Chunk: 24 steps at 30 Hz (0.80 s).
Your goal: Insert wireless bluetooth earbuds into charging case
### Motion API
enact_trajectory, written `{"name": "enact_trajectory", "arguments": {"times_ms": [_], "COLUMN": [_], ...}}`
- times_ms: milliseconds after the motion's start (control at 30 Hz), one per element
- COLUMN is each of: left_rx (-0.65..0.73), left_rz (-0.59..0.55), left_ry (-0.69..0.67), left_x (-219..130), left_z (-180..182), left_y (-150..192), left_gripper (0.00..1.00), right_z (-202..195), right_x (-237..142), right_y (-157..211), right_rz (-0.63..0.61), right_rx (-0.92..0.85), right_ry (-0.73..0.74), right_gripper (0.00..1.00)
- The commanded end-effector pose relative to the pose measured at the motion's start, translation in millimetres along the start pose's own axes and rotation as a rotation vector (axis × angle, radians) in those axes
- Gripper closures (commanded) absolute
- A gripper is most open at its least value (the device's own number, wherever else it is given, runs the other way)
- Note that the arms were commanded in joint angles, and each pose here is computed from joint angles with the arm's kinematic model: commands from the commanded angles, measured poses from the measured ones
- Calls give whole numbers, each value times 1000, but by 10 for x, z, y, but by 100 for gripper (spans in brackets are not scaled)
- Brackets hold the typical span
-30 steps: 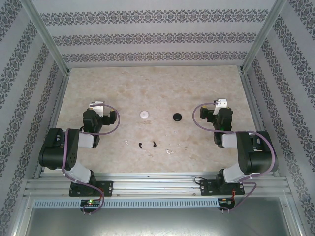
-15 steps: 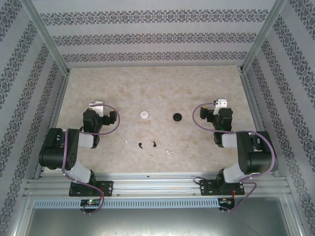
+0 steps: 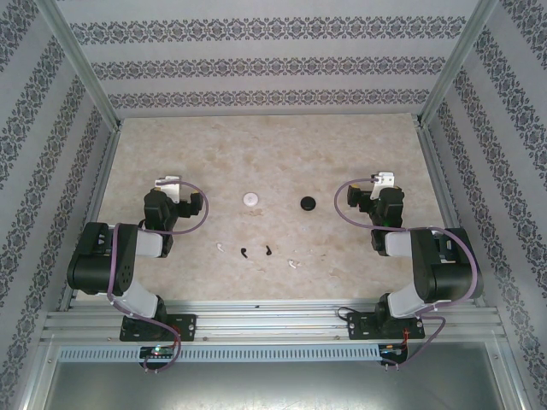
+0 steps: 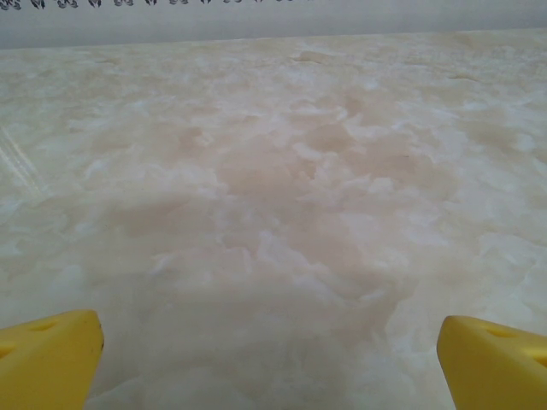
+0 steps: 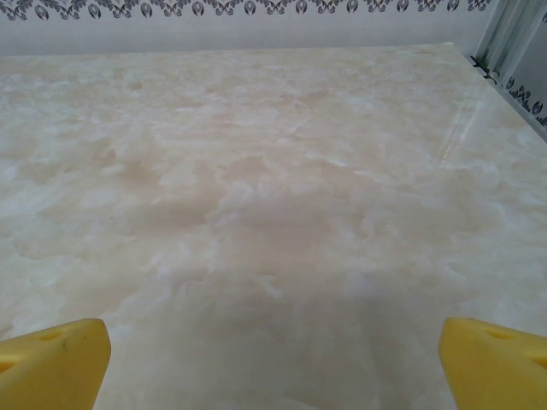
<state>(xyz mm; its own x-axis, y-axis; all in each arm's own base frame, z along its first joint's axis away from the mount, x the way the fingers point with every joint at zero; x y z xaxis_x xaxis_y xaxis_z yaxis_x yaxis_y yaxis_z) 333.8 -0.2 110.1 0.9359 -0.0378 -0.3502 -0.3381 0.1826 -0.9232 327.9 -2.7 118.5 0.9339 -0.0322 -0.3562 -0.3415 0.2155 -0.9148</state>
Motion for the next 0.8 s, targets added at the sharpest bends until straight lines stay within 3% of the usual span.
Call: {"name": "enact_trajectory", "arguments": {"times_ms": [0, 267, 467, 567, 767], "left_rx": [-18, -30, -68, -160, -314], "left_rz": [4, -7, 24, 50, 196], "left_ry": [-21, -60, -137, -188, -125], "left_x": [10, -62, -222, -330, -518], "left_z": [56, 107, 235, 323, 315], "left_y": [0, -94, -366, -569, -907], "left_gripper": [0, 0, 0, 0, 0], "right_z": [61, 153, 219, 299, 695], "right_x": [-4, -156, -373, -470, -737], "right_y": [-71, -272, -517, -598, -696], "right_rz": [-35, -2, 52, 107, 304], "right_rx": [-21, -32, 100, 140, 116], "right_ry": [-36, -53, -46, -47, -95], "right_gripper": [2, 2, 2, 2, 3]}}
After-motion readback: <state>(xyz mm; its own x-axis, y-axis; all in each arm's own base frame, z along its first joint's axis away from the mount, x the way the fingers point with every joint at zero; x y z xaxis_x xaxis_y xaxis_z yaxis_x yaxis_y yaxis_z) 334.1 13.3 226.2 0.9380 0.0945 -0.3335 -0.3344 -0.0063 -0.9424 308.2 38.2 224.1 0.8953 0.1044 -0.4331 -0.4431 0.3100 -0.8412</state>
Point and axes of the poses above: each hand's point on the last joint's axis, 136 mm out from that joint toward the fingers, its own x axis out along the fingers, its own z axis along the line the jaws close on, y = z × x, the point moved 7 cm from there along -x, back along the fingers, and after that the axes turned 10 degrees about x, right-handed, at the moved point
